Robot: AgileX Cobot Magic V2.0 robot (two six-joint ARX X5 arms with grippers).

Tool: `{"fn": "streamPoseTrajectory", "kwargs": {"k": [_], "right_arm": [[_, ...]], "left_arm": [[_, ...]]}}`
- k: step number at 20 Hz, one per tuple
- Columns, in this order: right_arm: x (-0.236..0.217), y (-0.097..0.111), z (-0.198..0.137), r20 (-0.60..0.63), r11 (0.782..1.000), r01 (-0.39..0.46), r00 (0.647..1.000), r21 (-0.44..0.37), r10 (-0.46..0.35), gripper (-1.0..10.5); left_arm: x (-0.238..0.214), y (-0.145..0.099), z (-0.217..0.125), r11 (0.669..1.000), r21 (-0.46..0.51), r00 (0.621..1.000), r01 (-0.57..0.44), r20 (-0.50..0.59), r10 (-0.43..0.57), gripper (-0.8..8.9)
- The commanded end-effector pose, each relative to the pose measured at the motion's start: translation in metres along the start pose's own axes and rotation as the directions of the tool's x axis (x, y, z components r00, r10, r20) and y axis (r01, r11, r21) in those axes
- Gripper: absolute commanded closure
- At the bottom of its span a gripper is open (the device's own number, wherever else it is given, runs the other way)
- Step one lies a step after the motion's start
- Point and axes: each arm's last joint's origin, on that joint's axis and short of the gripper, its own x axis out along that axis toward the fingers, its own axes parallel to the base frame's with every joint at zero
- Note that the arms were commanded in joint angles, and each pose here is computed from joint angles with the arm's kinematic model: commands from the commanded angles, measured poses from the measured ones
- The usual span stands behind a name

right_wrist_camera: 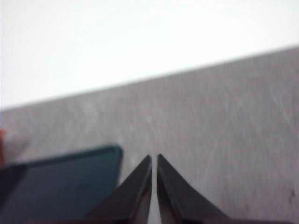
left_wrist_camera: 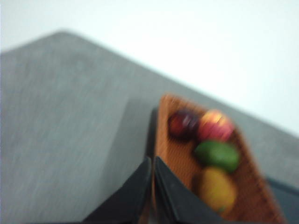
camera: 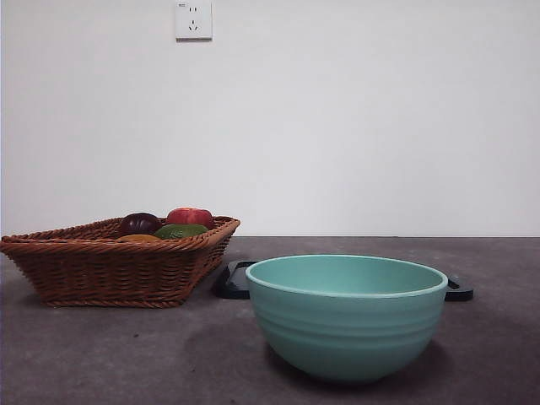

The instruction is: Pick up the wifruite, put it on the bowl, pick up the plate, put it on desk

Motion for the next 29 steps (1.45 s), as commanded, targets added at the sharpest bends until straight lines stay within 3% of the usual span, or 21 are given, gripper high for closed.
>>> {"fn": "streamPoseTrajectory", "kwargs": {"k": [1,5,9,16,20,25,27,29], "right_arm": [[-0.004,0.006,0.019,0.012,1.000,-0.008,1.000,0.021,0.008,9.3],[-0.008,0.015,0.049,-0.029,1.000,-0.005,1.000,0.014,0.006,9.3],[-0.006,0.025,0.079,-0.123,0.998,-0.061,0.991,-0.026,0.057,9.3],[0.010,0.041,0.126,-0.351,0.982,-0.184,0.923,-0.051,0.155,9.3],[0.019,0.047,0.143,-0.475,0.963,-0.264,0.855,-0.056,0.207,9.3],[0.028,0.056,0.151,-0.592,0.939,-0.342,0.766,-0.046,0.250,9.3],[0.030,0.062,0.148,-0.656,0.918,-0.394,0.705,-0.043,0.272,9.3],[0.031,0.067,0.143,-0.704,0.901,-0.432,0.650,-0.031,0.287,9.3]], "left_arm": [[-0.007,-0.010,0.023,1.000,-0.021,0.999,0.013,0.033,-0.012,8.04],[-0.010,-0.023,0.049,0.999,0.016,0.999,0.043,-0.013,-0.043,8.04],[-0.007,-0.038,0.074,0.991,0.060,0.987,0.120,-0.114,-0.112,8.04],[0.015,-0.059,0.106,0.958,0.083,0.912,0.275,-0.338,-0.233,8.04],[0.028,-0.069,0.118,0.922,0.081,0.820,0.378,-0.491,-0.293,8.04],[0.036,-0.078,0.127,0.889,0.130,0.728,0.439,-0.631,-0.267,8.04],[0.036,-0.082,0.130,0.870,0.147,0.688,0.471,-0.678,-0.258,8.04],[0.036,-0.085,0.130,0.863,0.146,0.677,0.484,-0.687,-0.264,8.04]]}}
